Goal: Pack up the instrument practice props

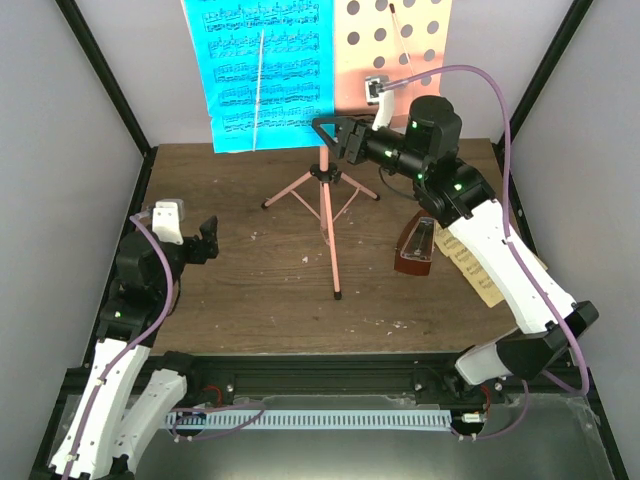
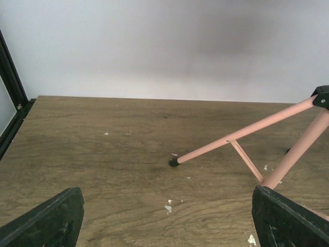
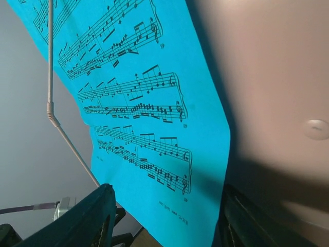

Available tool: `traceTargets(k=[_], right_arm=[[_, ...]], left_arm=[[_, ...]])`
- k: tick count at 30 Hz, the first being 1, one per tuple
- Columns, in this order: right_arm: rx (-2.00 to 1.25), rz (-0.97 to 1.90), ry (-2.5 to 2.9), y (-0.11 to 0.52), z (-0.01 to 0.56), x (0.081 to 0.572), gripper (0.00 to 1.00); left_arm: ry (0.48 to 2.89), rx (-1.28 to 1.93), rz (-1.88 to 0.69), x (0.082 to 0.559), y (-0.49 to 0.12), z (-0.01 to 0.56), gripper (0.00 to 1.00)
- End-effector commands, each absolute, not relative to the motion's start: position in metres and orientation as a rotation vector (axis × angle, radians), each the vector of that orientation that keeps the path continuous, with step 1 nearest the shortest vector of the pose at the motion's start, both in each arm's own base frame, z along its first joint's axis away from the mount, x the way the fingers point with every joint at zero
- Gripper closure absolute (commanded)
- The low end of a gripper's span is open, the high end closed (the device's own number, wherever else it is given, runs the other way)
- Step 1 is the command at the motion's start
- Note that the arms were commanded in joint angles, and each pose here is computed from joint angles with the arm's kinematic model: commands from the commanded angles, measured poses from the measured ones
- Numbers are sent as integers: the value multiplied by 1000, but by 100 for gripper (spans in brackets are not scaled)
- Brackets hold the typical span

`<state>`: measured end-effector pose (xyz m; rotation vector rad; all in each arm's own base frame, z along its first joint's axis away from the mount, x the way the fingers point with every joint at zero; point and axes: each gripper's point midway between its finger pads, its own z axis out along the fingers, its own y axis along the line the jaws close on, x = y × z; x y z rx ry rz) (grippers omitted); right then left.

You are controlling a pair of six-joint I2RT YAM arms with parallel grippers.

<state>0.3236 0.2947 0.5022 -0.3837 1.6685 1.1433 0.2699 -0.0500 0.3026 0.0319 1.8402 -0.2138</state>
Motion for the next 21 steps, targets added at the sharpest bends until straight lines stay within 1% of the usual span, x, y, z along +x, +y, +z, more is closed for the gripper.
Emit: traceTargets(k=[1, 7, 10, 12, 15, 17, 21], right_arm=[[-394, 1225, 1619, 301, 521, 316, 46], [-386, 1264, 1584, 303, 524, 315, 56], [-356, 1248, 1577, 300, 528, 319, 62], [-319, 1225, 1590, 298, 527, 325, 63], [-265, 1185, 1619, 295, 522, 334, 64], [-239, 1169, 1621, 291, 520, 336, 63], [-229, 1186, 1601, 290, 518, 335, 65]], left_arm=[[1837, 28, -175, 270, -45, 301, 10], [1815, 41, -198, 272, -49, 308, 10], [1766, -7, -169, 271, -41, 329, 12], [1706, -85, -129, 268, -27, 358, 13], [1596, -101, -157, 257, -24, 416, 13], [1534, -82, -222, 246, -30, 458, 14], [1508, -6, -419, 238, -59, 505, 22]])
